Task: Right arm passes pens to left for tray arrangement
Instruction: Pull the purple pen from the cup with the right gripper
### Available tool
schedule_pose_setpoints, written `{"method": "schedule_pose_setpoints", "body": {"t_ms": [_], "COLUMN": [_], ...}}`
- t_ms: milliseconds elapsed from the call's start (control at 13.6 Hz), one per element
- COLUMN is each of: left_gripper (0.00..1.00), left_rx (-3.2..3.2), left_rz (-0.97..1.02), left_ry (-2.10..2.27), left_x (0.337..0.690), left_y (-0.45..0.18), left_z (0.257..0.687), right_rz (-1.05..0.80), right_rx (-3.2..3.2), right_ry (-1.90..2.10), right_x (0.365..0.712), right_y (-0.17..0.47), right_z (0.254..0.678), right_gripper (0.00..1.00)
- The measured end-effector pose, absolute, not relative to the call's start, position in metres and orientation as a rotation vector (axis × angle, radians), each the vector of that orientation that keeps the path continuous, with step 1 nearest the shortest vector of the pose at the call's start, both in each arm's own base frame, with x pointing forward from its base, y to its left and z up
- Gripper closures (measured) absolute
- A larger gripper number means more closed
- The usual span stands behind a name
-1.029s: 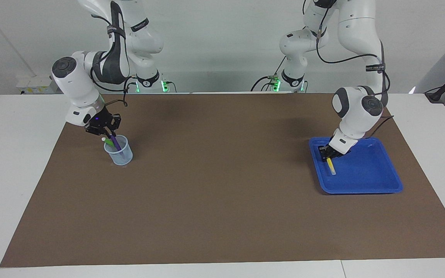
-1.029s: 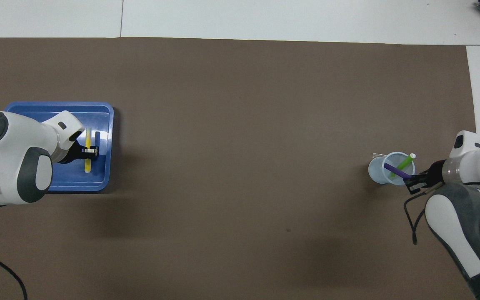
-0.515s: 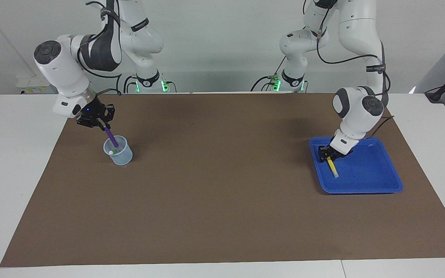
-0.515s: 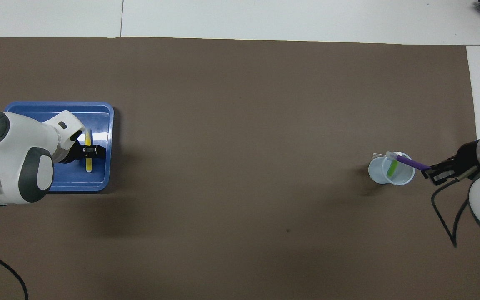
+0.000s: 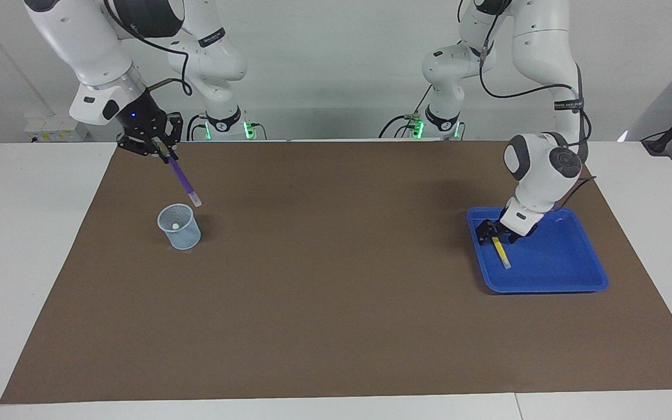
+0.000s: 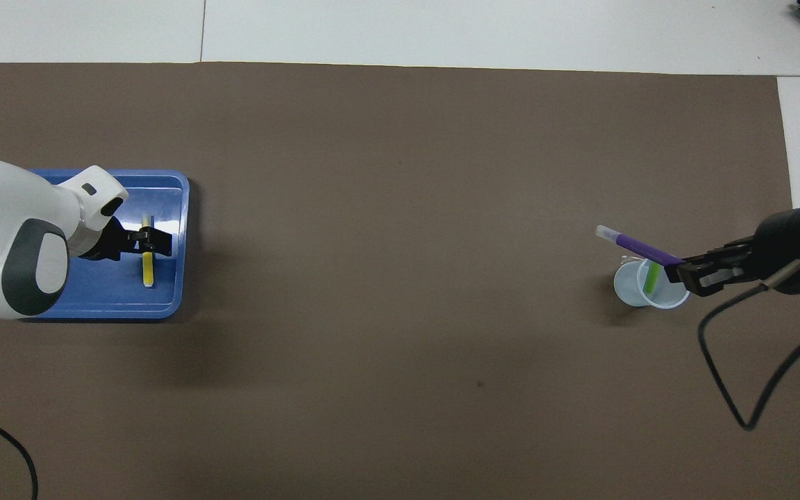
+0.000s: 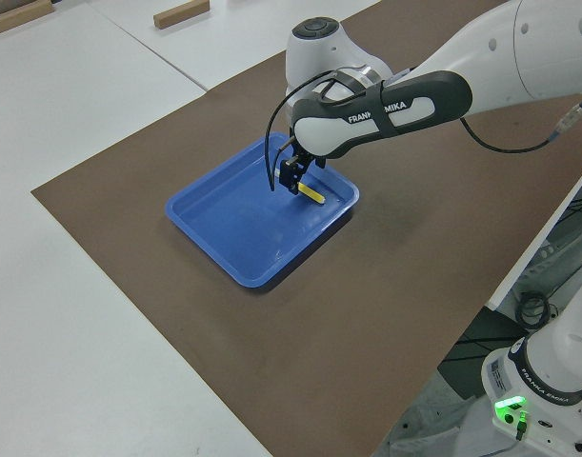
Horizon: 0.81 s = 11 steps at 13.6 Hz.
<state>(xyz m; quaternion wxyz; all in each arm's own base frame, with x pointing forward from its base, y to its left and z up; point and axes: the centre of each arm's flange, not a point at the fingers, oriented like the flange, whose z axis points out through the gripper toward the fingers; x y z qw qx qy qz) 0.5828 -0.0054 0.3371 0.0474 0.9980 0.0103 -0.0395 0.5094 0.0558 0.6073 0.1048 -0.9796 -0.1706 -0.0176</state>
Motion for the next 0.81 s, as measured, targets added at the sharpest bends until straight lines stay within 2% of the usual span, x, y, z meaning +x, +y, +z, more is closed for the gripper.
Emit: {"method": "schedule_pose_setpoints", "body": {"t_ms": [294,588,809], "left_gripper": [0.0,0.0,0.0], "left_rx": [2.951,2.867,2.661], "left_rz": [-0.139,-0.167,-0.337], "left_ry": [0.243,0.549,0.741], "left_x": [0.593,0.57,0.546], "left_y": [-0.023,-0.095,-0.134], "left_z": [0.4,0.455,0.482], "right_rz": [-0.139,-0.181,-0.17], "right_rx": [-2.876,-2.785,-2.77], "right_ry": [-0.299,-0.136,-0.071], "right_x": [0.504,0.494,0.481], "right_y": [0.161,0.215,0.25], "right_z": [0.613,0.621,0.616], "right_gripper": [0.82,0.82,0.82]}}
